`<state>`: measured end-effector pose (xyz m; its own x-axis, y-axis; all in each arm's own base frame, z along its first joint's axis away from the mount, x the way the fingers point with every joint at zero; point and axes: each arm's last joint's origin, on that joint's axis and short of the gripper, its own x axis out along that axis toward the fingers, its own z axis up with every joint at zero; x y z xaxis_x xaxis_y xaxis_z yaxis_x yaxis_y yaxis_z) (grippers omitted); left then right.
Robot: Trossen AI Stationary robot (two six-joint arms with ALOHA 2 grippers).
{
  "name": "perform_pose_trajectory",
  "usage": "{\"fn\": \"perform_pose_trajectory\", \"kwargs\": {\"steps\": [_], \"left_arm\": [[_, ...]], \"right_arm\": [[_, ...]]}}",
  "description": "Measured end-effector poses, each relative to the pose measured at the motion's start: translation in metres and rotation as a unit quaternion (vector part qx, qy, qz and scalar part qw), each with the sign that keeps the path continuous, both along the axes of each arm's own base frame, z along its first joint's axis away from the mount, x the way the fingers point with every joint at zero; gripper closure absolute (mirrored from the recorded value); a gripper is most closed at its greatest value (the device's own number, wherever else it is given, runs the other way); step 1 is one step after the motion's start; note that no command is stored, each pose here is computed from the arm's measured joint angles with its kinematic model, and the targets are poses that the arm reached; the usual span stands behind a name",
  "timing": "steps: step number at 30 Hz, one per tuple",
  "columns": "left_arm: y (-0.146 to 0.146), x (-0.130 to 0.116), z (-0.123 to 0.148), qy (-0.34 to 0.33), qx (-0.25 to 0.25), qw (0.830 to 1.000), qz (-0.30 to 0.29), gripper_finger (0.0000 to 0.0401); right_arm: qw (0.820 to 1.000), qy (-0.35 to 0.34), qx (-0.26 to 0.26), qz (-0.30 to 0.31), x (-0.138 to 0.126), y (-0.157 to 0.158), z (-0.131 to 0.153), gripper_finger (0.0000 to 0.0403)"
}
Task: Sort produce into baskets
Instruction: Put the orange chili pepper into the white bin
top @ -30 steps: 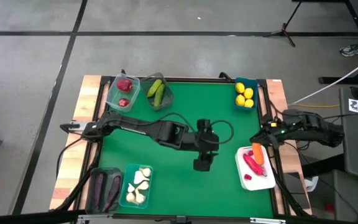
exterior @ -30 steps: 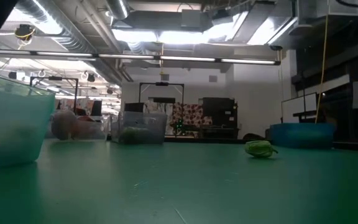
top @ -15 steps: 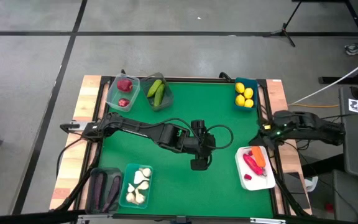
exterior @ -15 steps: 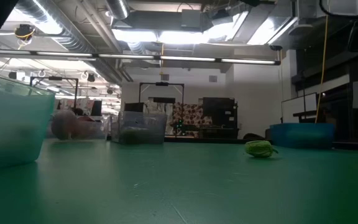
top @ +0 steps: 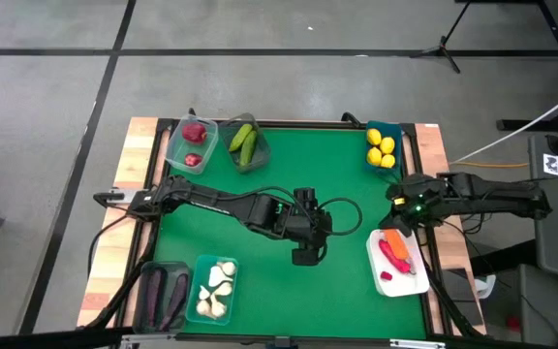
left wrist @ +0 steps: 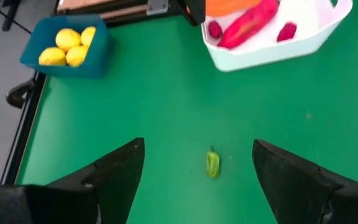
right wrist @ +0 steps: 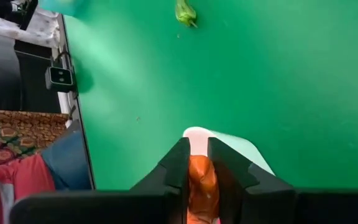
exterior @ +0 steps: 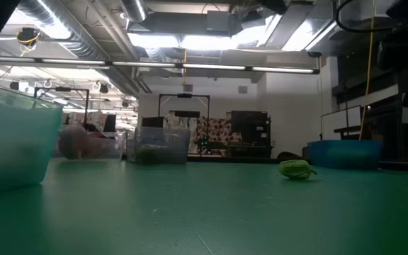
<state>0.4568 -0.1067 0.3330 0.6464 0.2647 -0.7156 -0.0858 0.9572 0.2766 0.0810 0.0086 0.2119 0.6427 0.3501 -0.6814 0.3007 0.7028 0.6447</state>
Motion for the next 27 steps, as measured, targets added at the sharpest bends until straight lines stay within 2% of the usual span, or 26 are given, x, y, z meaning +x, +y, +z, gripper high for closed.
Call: {"fn": "perform_pose_trajectory", "kwargs": {"steps": [7,16,20,23,27], "left_arm": [[0.001,-0.002,-0.002,0.016,0.010,1.000,0.002,0.0105],[0.003,-0.003,-0.002,0.018,0.021,1.000,0.009,0.0105],[0.003,-0.004,-0.003,0.023,0.018,0.999,0.015,0.0105],[0.003,-0.004,-0.003,0.022,0.018,0.999,0.015,0.0105],[0.002,-0.004,-0.003,0.022,0.018,0.999,0.015,0.0105]], "right_arm": [[0.999,0.012,-0.011,0.039,0.006,0.007,0.000,0.0354],[0.994,-0.027,-0.060,0.092,0.020,0.044,0.033,0.0366],[0.988,-0.005,-0.098,0.122,0.021,0.067,0.026,0.0362],[0.985,0.004,-0.126,0.118,0.019,0.081,0.020,0.0351],[0.985,0.004,-0.135,0.102,0.014,0.091,0.017,0.0341]]}}
